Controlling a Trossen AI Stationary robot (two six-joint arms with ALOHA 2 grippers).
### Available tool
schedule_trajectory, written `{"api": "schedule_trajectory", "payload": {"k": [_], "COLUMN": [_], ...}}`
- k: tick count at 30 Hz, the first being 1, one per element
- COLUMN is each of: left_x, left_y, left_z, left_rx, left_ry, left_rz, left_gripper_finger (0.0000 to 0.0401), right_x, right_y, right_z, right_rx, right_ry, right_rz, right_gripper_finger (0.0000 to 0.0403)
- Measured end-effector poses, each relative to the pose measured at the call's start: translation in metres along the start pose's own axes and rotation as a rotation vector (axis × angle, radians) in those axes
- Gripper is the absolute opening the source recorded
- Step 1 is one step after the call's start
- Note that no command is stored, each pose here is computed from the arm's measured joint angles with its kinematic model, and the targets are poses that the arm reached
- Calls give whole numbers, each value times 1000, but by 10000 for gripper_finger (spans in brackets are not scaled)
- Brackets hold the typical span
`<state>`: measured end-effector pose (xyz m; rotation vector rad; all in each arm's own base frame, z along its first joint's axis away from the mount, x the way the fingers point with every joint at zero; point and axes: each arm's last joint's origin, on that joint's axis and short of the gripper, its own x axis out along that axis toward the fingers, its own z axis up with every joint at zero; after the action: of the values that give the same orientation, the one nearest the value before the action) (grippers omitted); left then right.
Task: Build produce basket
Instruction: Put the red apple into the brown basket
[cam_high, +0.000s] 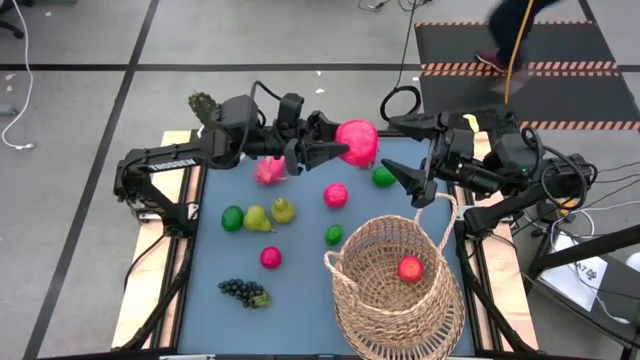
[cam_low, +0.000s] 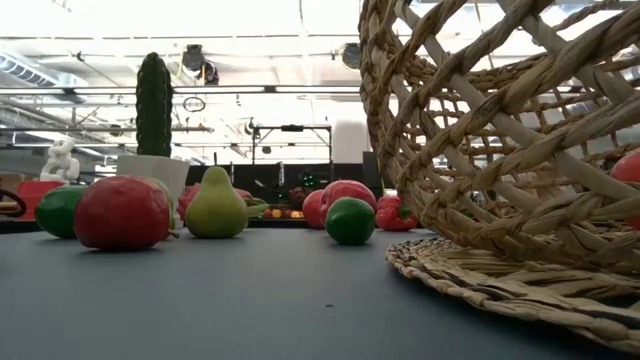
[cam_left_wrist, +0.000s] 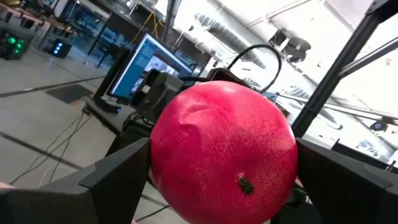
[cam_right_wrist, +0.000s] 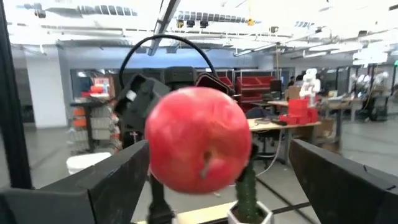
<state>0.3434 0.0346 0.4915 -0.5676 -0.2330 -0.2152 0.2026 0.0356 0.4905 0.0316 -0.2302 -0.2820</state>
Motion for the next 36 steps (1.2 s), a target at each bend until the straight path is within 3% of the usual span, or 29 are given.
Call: {"api": "schedule_trajectory", "payload": {"k": [7, 20, 36], "left_x": [4, 4, 5], "left_y": [3, -2, -8], "left_z": [-3, -3, -6], "left_rx": [49, 98, 155], "left_ry": [2, 10, 10], "left_rz": [-18, -78, -96], "left_gripper_finger": [379, 379, 379], "right_x": [0, 0, 10], "right_y": [2, 3, 10], "right_z": [-1, -4, -13], "right_rx": [139, 180, 210], "right_ry": [13, 38, 72], "right_rz": [55, 78, 105], "right_gripper_finger": [318, 215, 166]}}
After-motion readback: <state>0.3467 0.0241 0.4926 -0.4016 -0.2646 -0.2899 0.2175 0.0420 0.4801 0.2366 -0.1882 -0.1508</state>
